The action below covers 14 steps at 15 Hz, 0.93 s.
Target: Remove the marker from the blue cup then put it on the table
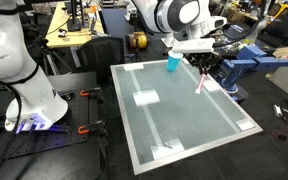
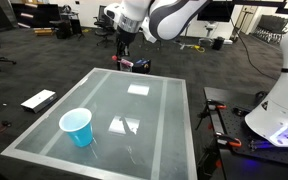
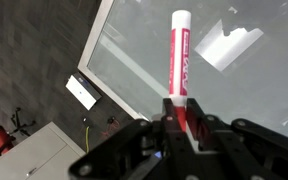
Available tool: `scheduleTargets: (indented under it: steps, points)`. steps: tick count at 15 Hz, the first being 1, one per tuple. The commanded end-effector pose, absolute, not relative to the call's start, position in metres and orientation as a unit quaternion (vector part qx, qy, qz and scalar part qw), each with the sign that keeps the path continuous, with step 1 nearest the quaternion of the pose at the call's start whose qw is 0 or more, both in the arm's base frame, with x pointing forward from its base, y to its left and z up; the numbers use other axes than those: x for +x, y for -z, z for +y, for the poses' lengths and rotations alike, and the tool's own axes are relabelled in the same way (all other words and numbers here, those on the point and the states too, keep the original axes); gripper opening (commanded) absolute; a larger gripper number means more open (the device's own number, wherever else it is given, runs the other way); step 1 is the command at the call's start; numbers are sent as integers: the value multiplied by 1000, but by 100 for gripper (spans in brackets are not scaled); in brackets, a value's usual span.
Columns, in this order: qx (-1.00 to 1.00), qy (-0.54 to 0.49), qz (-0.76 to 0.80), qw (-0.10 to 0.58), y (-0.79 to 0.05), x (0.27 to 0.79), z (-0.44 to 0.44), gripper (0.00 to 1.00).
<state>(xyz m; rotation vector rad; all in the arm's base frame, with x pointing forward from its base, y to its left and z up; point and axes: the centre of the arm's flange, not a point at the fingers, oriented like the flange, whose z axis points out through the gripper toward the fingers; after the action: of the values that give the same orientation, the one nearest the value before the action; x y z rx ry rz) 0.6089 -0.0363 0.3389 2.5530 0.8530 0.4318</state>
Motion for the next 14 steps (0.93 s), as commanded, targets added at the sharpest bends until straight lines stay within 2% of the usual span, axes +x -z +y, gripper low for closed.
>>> scheduleTargets:
  steps: [1, 14]
  points:
    - [925, -136, 277, 220, -336, 616, -12, 5]
    - [946, -62, 258, 184, -313, 619, 10, 5]
